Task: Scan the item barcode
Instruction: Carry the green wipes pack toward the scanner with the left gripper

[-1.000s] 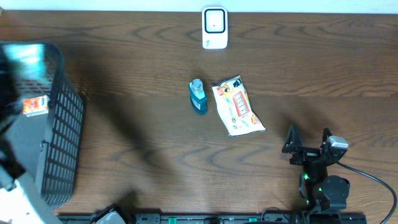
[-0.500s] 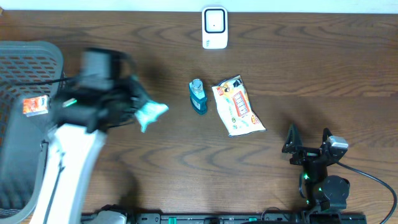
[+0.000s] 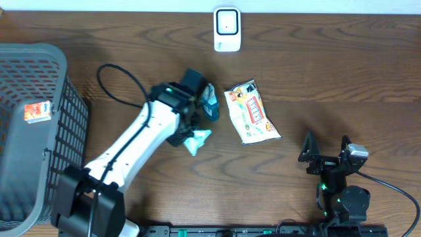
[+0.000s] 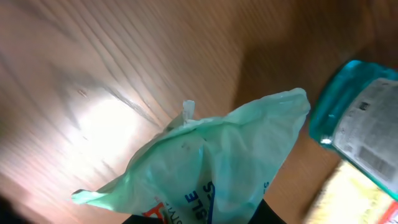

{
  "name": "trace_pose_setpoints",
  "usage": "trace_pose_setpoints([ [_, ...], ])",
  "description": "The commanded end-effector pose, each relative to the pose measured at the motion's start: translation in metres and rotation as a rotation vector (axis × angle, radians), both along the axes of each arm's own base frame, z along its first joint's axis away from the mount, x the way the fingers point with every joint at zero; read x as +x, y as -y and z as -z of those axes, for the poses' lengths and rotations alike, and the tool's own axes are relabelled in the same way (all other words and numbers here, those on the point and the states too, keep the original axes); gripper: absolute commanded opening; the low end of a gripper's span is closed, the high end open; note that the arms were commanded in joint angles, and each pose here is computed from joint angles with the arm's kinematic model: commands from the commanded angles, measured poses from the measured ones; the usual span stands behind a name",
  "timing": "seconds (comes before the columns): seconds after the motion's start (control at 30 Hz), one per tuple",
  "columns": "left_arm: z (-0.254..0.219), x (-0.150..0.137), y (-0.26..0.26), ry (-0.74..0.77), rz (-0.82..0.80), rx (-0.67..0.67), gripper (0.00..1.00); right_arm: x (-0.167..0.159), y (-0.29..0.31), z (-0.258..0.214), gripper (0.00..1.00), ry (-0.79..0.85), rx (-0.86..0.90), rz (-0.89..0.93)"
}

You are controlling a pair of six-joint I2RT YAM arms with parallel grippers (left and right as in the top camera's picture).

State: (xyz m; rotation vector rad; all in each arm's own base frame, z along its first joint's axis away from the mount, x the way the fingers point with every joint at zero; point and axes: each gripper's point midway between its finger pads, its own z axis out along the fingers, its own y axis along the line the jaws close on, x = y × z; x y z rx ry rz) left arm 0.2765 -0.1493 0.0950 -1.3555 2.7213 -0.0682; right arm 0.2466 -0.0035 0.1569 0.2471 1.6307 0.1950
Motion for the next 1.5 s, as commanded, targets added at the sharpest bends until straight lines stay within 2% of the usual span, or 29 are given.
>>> trace_pose_setpoints([
  [0.0, 0.000, 0.002, 0.015, 0.040, -0.196, -0.029, 0.23, 0.000, 0.001, 0.000, 0.99, 0.000, -0.009, 0.005],
  [0.3, -0.002, 0.008, 0.046, 0.148, -0.300, -0.061, 0.24, 0.000, 0.001, 0.000, 0.99, 0.000, -0.009, 0.005],
  [0.4, 0.005, 0.010, 0.058, 0.153, -0.295, -0.072, 0.30, 0.000, 0.001, 0.000, 0.99, 0.000, -0.009, 0.005],
  [0.53, 0.024, 0.010, 0.072, 0.139, -0.267, -0.063, 0.31, 0.000, 0.001, 0.000, 0.99, 0.000, -0.009, 0.005],
  [0.67, 0.042, -0.001, 0.086, 0.078, -0.228, -0.064, 0.31, 0.000, 0.001, 0.000, 0.99, 0.000, -0.009, 0.005],
  [0.7, 0.043, -0.004, 0.089, 0.066, -0.217, -0.071, 0.43, 0.000, 0.001, 0.000, 0.99, 0.000, -0.009, 0.005],
  [0.8, 0.041, -0.006, 0.096, 0.072, -0.198, -0.084, 0.66, 0.000, 0.001, 0.000, 0.99, 0.000, -0.009, 0.005],
  [0.9, 0.039, -0.006, 0.097, 0.078, -0.196, -0.092, 0.72, 0.000, 0.001, 0.000, 0.99, 0.000, -0.009, 0.005],
  [1.2, 0.002, -0.004, 0.104, 0.150, -0.091, -0.165, 0.73, 0.000, 0.001, 0.000, 0.99, 0.000, -0.009, 0.005],
  [1.47, -0.083, -0.008, 0.106, 0.346, 0.049, -0.315, 0.73, 0.000, 0.001, 0.000, 0.99, 0.000, -0.009, 0.005],
])
